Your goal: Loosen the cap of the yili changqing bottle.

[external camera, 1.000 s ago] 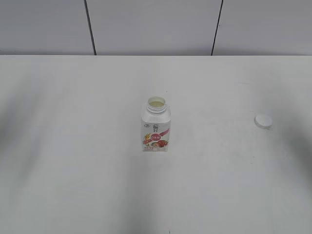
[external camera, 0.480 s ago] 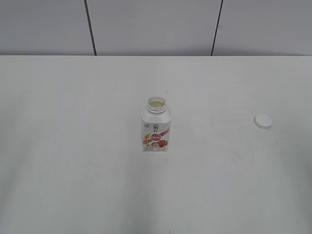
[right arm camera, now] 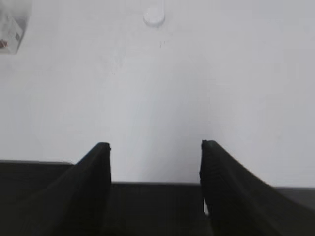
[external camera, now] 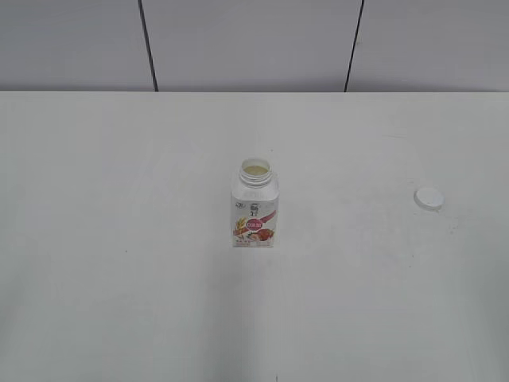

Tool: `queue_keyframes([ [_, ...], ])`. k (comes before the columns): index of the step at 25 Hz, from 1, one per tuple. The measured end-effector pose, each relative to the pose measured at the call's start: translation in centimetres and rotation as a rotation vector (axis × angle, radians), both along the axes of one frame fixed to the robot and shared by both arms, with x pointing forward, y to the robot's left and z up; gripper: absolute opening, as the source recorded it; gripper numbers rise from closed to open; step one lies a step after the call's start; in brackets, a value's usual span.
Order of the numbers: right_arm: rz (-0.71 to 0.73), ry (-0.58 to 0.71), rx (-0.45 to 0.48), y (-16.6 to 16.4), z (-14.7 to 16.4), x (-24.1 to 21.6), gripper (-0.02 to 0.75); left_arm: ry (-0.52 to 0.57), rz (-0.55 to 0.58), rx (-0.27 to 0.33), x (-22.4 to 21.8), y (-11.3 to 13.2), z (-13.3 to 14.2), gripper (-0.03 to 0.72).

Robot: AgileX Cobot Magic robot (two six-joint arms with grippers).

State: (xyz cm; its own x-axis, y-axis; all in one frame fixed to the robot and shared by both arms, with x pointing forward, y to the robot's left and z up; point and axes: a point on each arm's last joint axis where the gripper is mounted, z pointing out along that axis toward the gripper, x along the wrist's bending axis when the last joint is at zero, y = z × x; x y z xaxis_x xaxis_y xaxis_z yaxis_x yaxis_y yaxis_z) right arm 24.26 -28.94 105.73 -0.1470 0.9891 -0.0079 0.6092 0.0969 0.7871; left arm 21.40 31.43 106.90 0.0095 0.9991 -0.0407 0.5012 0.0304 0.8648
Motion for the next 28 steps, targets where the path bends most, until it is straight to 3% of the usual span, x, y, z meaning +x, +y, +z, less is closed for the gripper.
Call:
queue_keyframes([
  [4,-0.003,-0.131,-0.006,-0.1,-0.1,-2.0,0.462,-0.007,-0.068,0.023,0.4,-0.5,-0.5,0.565],
  [8,-0.004,-0.141,-0.011,-0.1,-0.1,-2.1,0.462,-0.071,-0.101,0.002,1.3,-1.0,-0.7,0.565],
  [19,-0.017,-0.179,-0.017,-0.2,-0.4,-1.4,0.462,-0.076,-0.109,-0.001,1.7,-1.1,-1.2,0.565],
  [28,-0.021,-0.181,-0.026,-0.3,-0.4,-1.3,0.462,-0.076,0.037,0.005,1.7,-1.2,-1.2,0.565],
])
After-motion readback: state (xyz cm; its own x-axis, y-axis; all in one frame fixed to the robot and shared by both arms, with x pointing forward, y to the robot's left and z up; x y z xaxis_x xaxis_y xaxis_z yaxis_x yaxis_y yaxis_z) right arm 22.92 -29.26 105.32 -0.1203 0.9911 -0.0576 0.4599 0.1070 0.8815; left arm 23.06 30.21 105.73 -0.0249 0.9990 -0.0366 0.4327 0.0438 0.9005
